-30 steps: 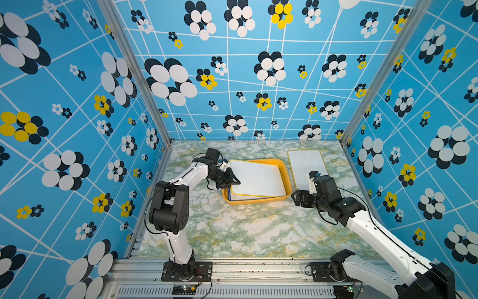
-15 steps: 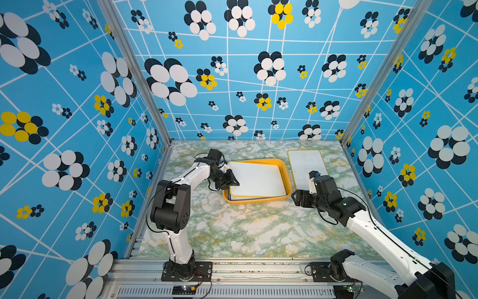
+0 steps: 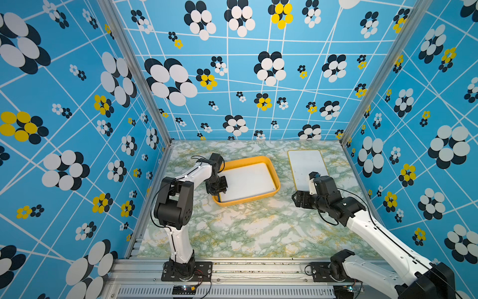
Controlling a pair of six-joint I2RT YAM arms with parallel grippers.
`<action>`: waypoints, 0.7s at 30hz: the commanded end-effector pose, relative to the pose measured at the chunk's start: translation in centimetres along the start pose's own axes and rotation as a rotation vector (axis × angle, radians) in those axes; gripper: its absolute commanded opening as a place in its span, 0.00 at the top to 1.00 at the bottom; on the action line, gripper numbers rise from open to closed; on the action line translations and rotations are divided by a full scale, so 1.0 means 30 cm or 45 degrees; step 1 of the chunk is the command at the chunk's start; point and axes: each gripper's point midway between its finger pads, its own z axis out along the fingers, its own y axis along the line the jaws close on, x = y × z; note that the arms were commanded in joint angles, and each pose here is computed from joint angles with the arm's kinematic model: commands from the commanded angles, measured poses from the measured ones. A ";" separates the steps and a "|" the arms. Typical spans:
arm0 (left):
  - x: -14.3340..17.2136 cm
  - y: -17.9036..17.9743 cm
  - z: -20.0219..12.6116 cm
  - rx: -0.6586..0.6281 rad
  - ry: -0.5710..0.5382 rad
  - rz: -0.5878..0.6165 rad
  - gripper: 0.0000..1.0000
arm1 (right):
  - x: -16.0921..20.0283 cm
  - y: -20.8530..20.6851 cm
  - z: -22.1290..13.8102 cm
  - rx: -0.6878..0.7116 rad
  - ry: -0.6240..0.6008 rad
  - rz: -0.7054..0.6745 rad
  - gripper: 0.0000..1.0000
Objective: Put the whiteboard into the storage box
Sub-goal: Place the whiteboard in the storage box.
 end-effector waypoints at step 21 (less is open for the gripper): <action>-0.010 0.012 -0.066 -0.161 0.020 0.056 0.58 | 0.027 0.001 0.014 -0.006 0.031 0.056 0.16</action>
